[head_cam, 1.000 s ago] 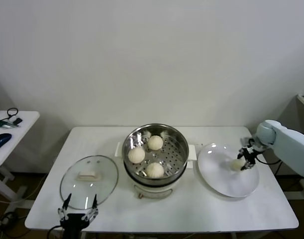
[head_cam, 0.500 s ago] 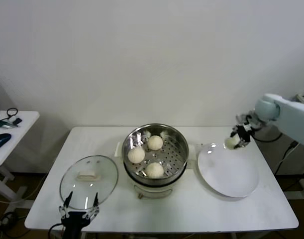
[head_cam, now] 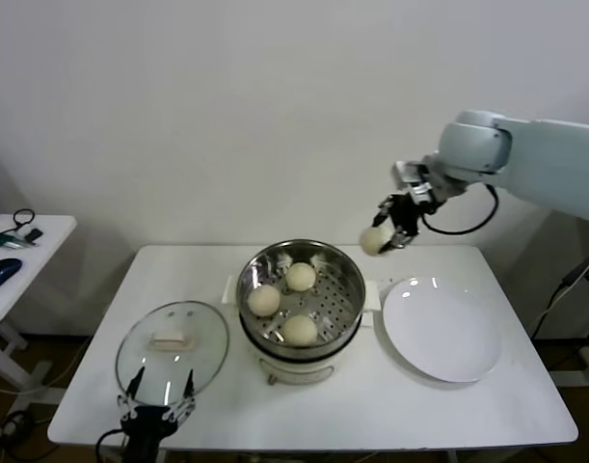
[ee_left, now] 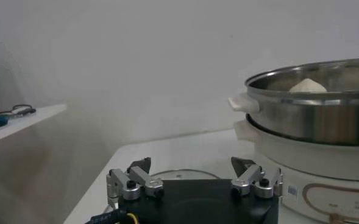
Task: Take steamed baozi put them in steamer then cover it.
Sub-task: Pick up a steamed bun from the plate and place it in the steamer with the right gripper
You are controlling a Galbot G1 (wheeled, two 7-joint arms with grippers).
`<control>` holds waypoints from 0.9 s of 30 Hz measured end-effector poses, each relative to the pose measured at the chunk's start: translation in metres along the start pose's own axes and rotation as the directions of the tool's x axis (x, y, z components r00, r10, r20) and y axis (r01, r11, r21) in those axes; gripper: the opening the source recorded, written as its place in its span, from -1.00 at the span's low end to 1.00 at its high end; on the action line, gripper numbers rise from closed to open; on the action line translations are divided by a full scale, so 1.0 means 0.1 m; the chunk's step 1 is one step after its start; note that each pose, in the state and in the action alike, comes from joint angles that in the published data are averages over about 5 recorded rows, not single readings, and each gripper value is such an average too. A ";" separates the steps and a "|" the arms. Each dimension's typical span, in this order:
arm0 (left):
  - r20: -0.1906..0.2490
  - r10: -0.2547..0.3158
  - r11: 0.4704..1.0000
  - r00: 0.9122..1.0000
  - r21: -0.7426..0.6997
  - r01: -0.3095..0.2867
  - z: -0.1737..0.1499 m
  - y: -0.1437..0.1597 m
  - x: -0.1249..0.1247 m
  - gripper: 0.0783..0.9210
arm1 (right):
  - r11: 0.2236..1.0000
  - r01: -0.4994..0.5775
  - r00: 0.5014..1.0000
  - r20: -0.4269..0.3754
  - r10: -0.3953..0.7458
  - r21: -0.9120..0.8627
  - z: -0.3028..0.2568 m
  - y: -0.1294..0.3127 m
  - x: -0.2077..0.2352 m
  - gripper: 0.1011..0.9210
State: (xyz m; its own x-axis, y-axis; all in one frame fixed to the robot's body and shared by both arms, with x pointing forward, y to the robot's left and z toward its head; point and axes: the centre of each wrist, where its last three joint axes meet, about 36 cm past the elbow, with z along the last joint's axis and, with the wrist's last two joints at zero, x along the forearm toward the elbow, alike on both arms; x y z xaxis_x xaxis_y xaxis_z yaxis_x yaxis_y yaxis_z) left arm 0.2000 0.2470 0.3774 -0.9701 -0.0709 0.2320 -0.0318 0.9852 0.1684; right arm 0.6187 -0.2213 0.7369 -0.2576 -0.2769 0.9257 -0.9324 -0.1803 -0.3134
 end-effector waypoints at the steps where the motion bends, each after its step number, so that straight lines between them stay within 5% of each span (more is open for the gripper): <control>1: 0.001 -0.001 1.000 1.000 -0.001 0.001 0.00 0.00 0.00 0.77 | 1.000 0.004 1.000 0.004 -0.004 0.005 -0.08 0.01 -0.04 0.14; 27: -0.007 -0.012 1.000 1.000 -0.004 0.012 0.03 0.02 0.01 0.77 | 0.992 0.115 0.993 -0.030 -0.114 0.042 -0.36 0.38 -1.46 0.14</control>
State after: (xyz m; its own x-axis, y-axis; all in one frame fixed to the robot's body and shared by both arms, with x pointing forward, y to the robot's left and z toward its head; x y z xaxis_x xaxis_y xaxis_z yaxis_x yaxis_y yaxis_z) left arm 0.1982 0.2493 0.3754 -0.9680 -0.0835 0.2366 -0.0422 0.9837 0.1746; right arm 0.6114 -0.1536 0.5971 -0.1572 -0.2257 0.9614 -0.9443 -0.2505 -0.2133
